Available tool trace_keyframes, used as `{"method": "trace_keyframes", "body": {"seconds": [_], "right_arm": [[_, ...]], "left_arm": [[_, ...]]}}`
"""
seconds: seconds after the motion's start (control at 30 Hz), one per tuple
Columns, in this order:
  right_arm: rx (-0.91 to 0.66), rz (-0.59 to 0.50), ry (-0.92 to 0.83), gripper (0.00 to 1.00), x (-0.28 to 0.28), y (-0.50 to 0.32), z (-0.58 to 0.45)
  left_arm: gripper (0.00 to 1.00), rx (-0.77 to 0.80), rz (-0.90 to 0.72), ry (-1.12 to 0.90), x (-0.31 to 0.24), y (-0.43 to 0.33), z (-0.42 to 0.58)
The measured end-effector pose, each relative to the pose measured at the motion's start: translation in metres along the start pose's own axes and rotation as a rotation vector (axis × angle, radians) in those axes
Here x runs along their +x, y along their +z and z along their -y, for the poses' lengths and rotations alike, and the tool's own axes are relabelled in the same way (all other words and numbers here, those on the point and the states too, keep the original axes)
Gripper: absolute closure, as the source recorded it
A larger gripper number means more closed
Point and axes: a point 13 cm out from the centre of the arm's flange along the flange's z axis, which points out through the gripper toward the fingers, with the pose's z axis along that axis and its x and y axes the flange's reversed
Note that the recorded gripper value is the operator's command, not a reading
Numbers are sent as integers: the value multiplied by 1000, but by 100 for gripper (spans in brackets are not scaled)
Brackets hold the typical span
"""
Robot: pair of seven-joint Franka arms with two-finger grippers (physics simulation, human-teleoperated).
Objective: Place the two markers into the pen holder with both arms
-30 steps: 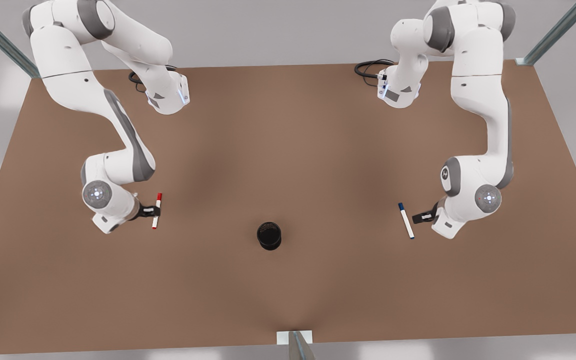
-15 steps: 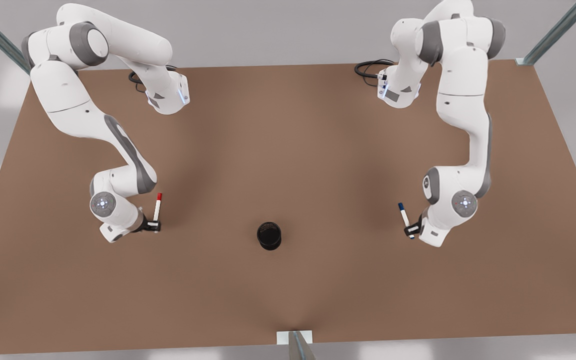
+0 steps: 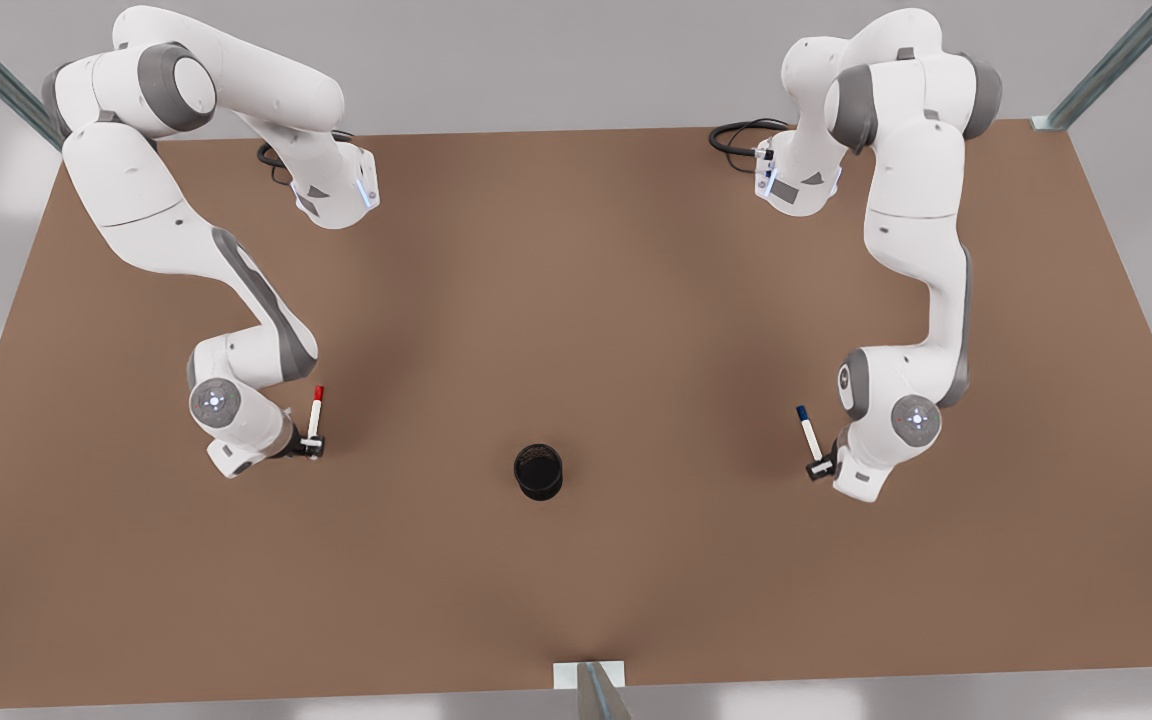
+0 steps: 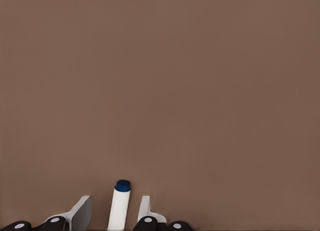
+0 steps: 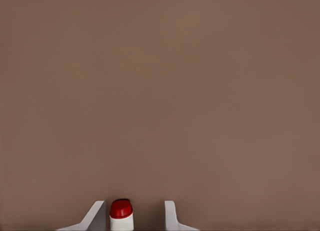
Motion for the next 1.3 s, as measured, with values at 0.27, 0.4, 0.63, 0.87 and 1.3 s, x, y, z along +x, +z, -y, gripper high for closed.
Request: {"method": "trace_keyframes", "body": {"seconds": [0.27,0.4,0.63,0.87,1.3], "right_arm": [[-2,-3,0,55,3,1,-7],[-3,-4,4,63,3,1,-8],[-5,-1,5,72,1,-2,-9],[-1,73,-28,79,-31,-60,-29],[-84,301,-165,79,-108,-264,-166]], "left_arm": [[54,-10,-22,55,11,8,0],[55,-11,-25,77,12,8,-1],[58,-11,-25,123,11,8,1],[67,-13,-30,159,11,14,1],[74,-16,-32,191,11,16,0]]}}
